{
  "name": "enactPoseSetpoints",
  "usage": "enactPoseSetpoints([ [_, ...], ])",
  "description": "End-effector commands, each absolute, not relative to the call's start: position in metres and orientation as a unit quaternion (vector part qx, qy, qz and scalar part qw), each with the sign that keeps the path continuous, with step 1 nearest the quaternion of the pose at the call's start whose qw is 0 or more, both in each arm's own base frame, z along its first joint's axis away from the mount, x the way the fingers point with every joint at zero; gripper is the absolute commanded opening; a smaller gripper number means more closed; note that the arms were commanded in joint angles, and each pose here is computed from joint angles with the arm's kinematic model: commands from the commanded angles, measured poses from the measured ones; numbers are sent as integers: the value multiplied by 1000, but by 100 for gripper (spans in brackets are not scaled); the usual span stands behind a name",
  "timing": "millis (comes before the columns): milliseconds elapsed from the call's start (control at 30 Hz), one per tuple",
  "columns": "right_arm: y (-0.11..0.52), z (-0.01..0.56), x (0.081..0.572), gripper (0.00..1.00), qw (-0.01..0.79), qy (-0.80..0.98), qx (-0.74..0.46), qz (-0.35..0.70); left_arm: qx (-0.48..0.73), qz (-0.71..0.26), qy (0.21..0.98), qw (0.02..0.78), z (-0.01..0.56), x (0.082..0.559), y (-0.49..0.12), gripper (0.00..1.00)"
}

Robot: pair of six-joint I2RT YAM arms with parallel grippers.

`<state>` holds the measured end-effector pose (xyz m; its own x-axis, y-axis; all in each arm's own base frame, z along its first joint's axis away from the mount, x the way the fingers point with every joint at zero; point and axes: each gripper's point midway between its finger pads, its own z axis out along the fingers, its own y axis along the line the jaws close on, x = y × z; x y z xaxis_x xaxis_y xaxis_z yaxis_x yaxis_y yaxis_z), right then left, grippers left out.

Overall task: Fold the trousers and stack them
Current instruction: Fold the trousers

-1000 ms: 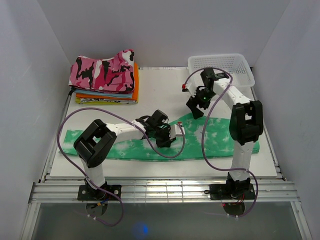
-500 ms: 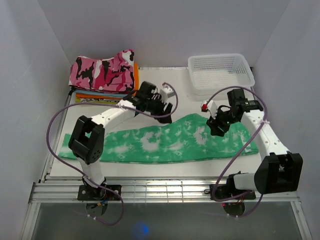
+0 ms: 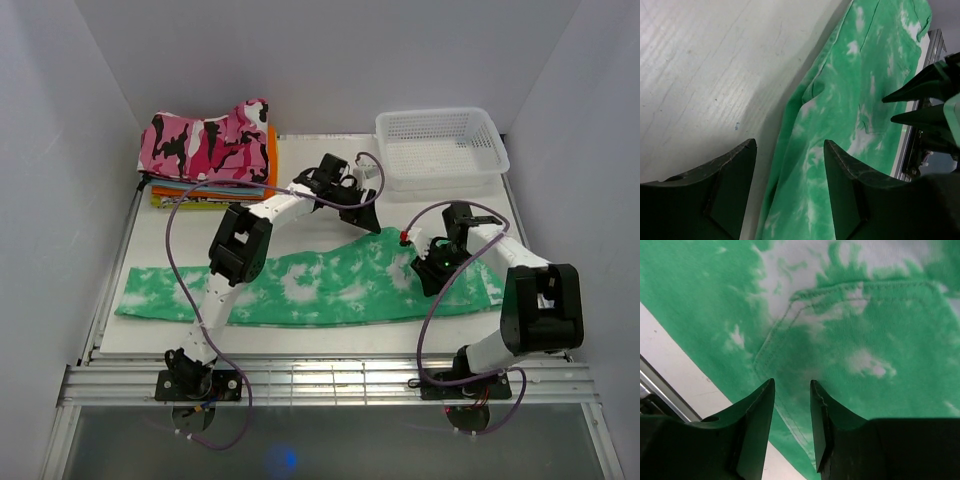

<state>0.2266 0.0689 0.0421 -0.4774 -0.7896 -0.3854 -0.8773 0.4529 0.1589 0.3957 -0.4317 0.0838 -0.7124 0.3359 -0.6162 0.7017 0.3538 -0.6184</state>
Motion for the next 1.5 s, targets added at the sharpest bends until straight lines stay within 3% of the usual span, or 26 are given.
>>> enactPoseSetpoints([
  [0,66,55,237,42,132,877,-413,209,345,-513,761,195,121,383,-447,66],
  [200,76,112,290,47,214,871,-386,217,379,-527,739,181,114,365,-456,47],
  [233,77,119,295,48,224,868,-387,217,385,-529,734,183,116,363,-457,37],
  [433,78,149,331,52,285,844,-411,193,431,-526,706,196,123,341,-460,0],
  [667,82,161,354,54,306,832,-420,194,530,-458,668,253,114,295,-455,0],
  [900,92,148,344,52,253,874,-338,241,604,-344,646,314,78,272,-453,0],
  [1233,116,104,312,48,179,888,-353,233,629,-289,659,294,21,264,-452,0],
  [1467,137,96,306,45,175,880,-379,228,631,-292,661,281,15,257,-446,0],
])
